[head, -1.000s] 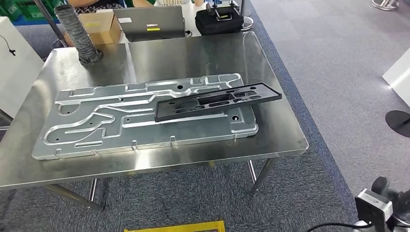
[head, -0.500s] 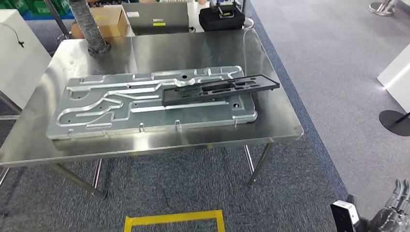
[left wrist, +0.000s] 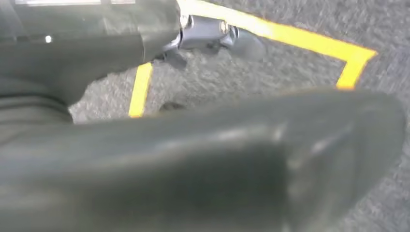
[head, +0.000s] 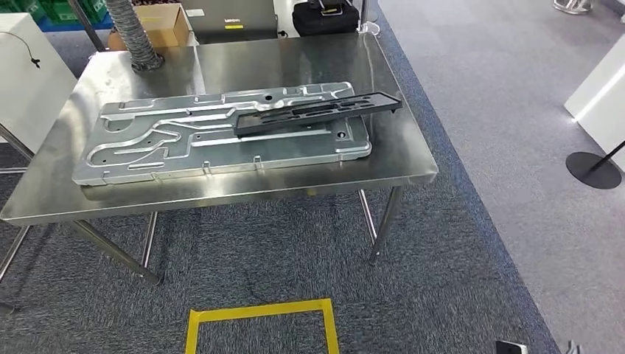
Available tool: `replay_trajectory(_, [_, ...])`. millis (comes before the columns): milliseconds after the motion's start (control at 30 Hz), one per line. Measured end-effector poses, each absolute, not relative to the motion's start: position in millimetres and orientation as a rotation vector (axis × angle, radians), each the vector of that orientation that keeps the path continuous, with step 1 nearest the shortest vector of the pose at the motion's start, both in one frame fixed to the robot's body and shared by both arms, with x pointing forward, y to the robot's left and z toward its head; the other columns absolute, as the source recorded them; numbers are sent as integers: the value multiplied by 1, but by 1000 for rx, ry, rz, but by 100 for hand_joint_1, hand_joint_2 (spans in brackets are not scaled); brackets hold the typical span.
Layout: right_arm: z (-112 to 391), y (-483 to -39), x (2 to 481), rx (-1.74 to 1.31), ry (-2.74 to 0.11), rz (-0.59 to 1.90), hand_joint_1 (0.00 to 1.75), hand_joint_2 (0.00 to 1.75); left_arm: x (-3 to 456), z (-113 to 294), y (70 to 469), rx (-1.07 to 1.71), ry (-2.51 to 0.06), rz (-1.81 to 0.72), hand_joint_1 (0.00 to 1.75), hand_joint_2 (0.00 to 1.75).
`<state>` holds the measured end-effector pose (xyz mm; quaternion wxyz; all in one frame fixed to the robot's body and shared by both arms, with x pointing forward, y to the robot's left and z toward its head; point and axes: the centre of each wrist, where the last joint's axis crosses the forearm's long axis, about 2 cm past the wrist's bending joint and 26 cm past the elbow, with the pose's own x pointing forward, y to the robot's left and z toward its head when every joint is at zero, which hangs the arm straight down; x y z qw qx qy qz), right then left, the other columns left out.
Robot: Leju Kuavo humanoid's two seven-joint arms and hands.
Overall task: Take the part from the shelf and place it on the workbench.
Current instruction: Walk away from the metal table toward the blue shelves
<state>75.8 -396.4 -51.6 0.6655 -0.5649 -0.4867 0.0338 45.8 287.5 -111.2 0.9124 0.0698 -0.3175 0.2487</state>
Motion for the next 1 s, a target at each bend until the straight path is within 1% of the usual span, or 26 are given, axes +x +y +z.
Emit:
replay_trajectory(200, [-90,-352,59,-1034,-843,-48,0,0,46,-111,284,134,-641,515,0,0])
replay_trajectory(400, [-103,-316,49,-766,-540,-85,0,0,52,-110,283,130,-652,518,0,0])
replay_trajectory(700, [-110,-294,39,-386,-262,-155,0,0,49,-111,276,104,-620,470,0,0])
replay_trajectory(1000, [-111,-286,38,-268,-174,-209,0,0,46,-110,265,67,-576,418,0,0])
